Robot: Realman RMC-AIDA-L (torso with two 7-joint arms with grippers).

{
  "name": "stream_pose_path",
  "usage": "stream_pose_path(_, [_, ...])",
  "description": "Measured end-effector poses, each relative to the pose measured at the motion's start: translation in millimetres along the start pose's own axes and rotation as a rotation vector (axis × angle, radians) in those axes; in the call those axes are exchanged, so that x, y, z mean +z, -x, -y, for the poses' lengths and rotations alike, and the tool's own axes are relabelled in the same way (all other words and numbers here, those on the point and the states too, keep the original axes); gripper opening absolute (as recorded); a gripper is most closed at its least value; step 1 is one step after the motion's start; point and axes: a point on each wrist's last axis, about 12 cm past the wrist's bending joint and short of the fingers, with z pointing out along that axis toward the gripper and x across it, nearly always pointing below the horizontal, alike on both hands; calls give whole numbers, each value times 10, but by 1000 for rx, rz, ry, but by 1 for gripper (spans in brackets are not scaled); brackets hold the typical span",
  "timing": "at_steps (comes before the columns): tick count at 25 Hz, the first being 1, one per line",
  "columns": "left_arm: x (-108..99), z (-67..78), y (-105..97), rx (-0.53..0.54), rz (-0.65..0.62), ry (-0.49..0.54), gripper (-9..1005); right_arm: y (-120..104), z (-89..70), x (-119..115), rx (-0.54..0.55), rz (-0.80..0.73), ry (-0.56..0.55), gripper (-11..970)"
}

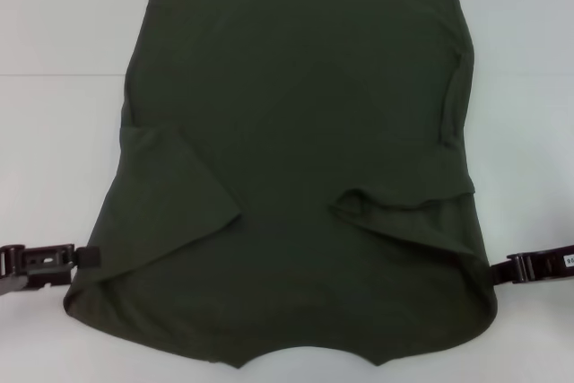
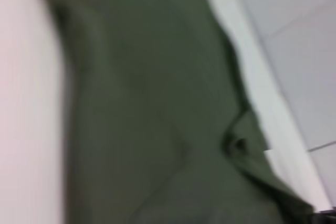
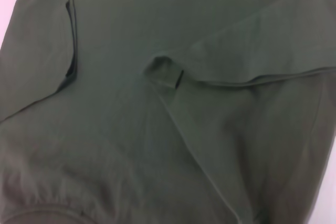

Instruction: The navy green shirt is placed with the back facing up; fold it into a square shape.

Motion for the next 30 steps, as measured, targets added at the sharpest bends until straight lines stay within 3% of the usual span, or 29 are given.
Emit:
stream_pose_path(6, [-16, -73, 43, -35, -42, 127, 916, 30, -3, -8, -15, 11, 3, 23])
stream_pose_path(12, [101, -117, 101, -41, -94, 226, 916, 40, -6, -11, -19, 12, 4, 23])
stream_pose_path(30, [267, -131, 130, -24, -123, 261, 915, 36, -3, -10, -23, 11, 5, 22])
